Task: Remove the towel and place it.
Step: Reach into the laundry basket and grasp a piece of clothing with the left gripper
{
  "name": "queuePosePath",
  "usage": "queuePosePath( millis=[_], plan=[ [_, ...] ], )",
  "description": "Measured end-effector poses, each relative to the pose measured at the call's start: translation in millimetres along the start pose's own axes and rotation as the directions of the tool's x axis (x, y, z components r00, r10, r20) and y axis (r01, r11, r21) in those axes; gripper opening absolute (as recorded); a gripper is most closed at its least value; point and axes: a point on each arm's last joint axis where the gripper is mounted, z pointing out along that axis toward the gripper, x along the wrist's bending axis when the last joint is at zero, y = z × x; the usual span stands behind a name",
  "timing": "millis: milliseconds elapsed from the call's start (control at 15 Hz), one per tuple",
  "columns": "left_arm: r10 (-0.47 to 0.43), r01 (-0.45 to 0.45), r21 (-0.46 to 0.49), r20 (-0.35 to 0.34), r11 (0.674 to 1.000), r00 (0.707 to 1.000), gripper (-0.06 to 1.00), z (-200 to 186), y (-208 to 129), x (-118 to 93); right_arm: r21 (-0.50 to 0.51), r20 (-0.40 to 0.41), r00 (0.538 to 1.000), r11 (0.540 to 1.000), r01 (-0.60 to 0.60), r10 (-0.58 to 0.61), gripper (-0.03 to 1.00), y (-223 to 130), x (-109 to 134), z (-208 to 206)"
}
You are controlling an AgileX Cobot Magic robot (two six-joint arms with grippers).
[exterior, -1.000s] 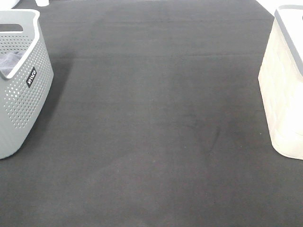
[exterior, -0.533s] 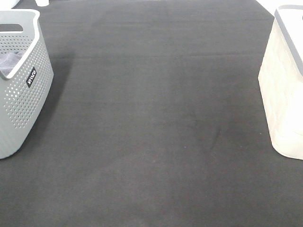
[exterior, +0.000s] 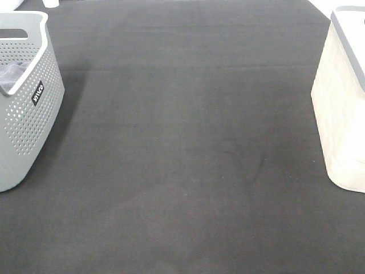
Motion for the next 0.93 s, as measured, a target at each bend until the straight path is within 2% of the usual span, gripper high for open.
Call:
queuePosePath(
  millis=[667, 800, 933],
  plan=[
    [0.002, -0.002, -0.003, 0.001, 1.000, 1.000, 0.99, -0.7, 0.6, -0.1, 0.000, 0.000, 1.000, 1.000, 0.000, 0.000, 0.76, 0.0, 0.0, 0.0],
    [0.046, -0.046, -0.011, -0.007, 0.999, 0.999, 0.99, -6.8, 14.4, 0.7, 0.000, 0.000, 1.000, 1.000, 0.000, 0.000, 0.76, 0.0, 0.0, 0.0],
    [0.103, -0.102, 0.015, -0.004, 0.995, 0.995, 0.99, -9.9, 49.5, 1.7, 0.000, 0.000, 1.000, 1.000, 0.000, 0.000, 0.76, 0.0, 0.0, 0.0]
  ],
)
